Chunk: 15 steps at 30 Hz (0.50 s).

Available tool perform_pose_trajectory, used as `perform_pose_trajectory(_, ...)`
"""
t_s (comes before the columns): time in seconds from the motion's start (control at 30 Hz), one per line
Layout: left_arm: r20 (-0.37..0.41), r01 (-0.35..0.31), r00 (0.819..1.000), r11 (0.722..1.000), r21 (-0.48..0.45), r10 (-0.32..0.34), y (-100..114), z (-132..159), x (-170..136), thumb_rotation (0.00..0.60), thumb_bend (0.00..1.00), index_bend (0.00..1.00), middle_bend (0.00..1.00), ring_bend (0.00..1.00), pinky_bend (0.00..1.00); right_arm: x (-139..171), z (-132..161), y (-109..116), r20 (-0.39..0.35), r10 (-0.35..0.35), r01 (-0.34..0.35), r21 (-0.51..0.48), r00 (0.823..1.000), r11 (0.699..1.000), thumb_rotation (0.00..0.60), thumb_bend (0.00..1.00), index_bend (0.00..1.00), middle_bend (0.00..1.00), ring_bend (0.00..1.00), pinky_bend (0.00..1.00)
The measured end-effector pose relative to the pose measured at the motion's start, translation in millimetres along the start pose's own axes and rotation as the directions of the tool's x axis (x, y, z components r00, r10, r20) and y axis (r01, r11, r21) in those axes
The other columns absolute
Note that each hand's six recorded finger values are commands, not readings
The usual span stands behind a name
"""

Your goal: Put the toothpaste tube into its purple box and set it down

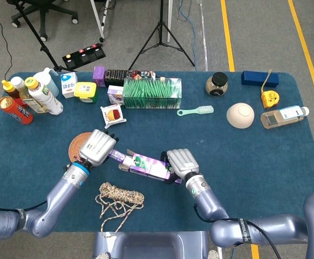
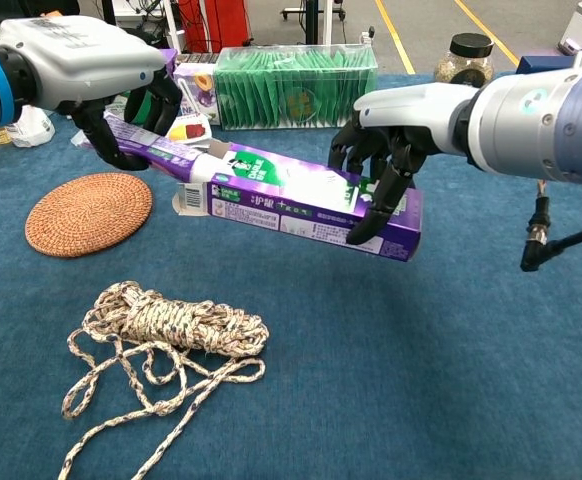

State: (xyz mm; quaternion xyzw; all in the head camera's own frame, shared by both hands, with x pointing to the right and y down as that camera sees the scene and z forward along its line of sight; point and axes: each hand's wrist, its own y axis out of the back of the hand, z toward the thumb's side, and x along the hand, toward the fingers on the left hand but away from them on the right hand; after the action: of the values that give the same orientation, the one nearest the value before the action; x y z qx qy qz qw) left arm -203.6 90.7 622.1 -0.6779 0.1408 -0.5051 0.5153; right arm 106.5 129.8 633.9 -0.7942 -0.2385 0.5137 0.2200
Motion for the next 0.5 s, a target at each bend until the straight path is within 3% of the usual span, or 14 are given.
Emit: perform_pose_trajectory(0.5, -0.009, 0.005, 1.0, 1.0, -0.03, -0.005, -0.7, 10.6, 2.4, 0.6, 0.3, 0.64, 0.49, 0.45, 0.62, 0.4, 2.8, -0.6, -0.009, 0.002, -0.003, -0.039, 1.0, 0.999, 0.6, 0.44, 0.48, 0.53, 0.49, 0.66)
